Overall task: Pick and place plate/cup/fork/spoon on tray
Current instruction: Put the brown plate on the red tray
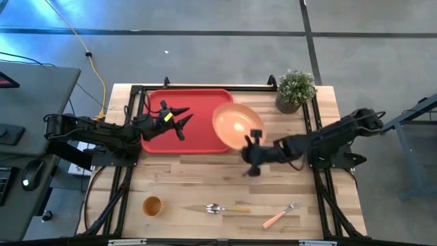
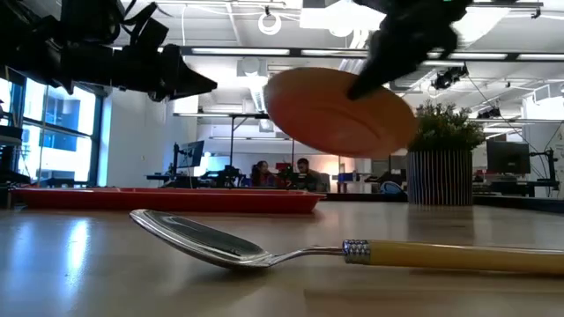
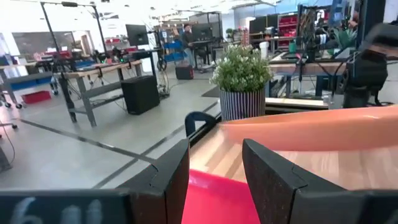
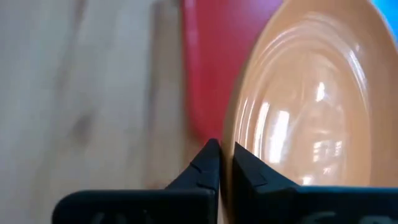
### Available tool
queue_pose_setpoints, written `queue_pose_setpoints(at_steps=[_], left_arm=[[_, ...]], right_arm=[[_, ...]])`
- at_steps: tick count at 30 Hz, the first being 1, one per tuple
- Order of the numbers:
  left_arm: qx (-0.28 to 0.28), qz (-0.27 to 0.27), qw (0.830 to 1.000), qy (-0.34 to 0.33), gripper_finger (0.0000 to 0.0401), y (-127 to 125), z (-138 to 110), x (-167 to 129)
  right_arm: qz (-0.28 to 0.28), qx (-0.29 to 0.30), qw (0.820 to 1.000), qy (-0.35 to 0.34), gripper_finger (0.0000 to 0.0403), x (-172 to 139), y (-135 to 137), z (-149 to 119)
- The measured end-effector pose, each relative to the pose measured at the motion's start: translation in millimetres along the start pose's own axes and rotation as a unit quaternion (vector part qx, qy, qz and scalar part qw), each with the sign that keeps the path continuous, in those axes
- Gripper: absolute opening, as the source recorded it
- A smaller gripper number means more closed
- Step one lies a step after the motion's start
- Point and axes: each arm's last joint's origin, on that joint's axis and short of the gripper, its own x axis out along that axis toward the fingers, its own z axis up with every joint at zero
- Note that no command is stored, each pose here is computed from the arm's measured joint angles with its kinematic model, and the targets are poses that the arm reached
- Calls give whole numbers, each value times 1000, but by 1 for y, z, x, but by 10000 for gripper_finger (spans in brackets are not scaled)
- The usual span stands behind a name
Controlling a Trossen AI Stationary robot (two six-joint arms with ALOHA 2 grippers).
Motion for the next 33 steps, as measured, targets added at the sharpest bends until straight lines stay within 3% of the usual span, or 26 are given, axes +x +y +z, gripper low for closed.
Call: queue_pose_setpoints(at_steps=[5,13,19,26,33], left_arm=[[1,2,1000,-16,140,2,6,-3],[11,-7,1000,-10,140,2,9,-8],[9,-2,1000,-8,140,3,9,-8],[15,-5,1000,12,140,2,5,-8],[20,-2,999,40,140,2,0,-8]], right_arm=[[5,-38,999,-33,1,46,-33,13],[-7,-79,997,4,1,142,-57,24],[68,-111,991,-9,0,194,-53,56],[91,-129,986,55,0,233,-52,74],[80,-132,984,91,7,247,-50,78]])
